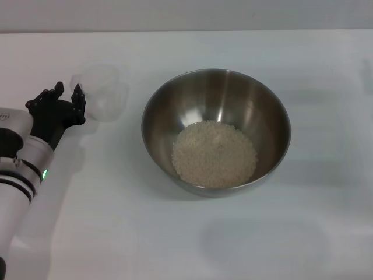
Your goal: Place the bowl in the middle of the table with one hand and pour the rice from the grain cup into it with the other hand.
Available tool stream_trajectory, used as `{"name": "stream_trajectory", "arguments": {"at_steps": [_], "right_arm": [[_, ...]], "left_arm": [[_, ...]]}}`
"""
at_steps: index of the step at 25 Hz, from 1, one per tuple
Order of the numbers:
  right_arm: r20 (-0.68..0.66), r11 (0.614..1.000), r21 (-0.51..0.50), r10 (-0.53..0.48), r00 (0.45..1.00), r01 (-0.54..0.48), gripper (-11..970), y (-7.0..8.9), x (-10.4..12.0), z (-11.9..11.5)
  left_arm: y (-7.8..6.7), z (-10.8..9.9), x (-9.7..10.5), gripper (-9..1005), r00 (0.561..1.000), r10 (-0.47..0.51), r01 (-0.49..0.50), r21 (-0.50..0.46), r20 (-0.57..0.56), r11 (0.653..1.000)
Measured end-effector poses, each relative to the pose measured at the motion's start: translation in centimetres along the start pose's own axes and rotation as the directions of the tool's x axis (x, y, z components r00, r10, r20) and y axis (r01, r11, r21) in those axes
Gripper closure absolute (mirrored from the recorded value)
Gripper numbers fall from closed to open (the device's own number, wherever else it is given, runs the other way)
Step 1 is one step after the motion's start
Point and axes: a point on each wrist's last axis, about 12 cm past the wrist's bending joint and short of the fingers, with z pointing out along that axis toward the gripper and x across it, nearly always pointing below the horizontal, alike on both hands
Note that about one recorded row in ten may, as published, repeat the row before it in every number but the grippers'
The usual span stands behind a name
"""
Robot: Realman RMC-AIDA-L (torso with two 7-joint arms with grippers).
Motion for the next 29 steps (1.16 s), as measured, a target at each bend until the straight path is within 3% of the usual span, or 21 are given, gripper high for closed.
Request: {"name": "stream_trajectory", "arguments": {"at_steps": [2,8,10,12,14,19,29], "right_arm": [[0.000,1.000,0.000,0.000,1.000,0.000,385,0.0,0.0,0.0],[-0.002,1.000,0.001,-0.006,1.000,0.006,385,0.0,0.0,0.0],[-0.006,1.000,0.002,-0.007,1.000,0.007,385,-0.1,0.1,-0.1],[-0.013,1.000,0.006,-0.007,1.000,0.007,385,-0.1,0.2,-0.3],[-0.025,1.000,0.011,-0.007,1.000,0.007,385,0.0,0.4,-0.5],[-0.063,1.000,0.020,-0.007,0.998,0.009,385,0.1,1.0,-1.3],[-0.128,1.000,-0.017,-0.007,0.992,0.005,385,0.8,1.9,-2.6]], "left_arm": [[0.2,-0.3,0.2,703,1.000,-0.017,0.017,-0.006,-0.002,1.000],[0.7,-1.3,0.7,620,0.999,-0.032,0.032,-0.027,0.011,0.999],[0.8,-3.2,1.3,592,0.997,-0.046,0.048,-0.021,0.058,0.999],[0.8,-3.7,1.5,564,0.996,-0.053,0.054,-0.018,0.073,0.998],[1.1,-5.7,1.6,548,0.985,-0.070,0.073,-0.012,0.155,0.997],[1.0,-7.7,0.6,538,0.947,-0.079,0.082,0.004,0.311,0.997],[1.4,-7.1,-1.3,475,0.898,-0.088,0.097,-0.001,0.431,0.995]]}}
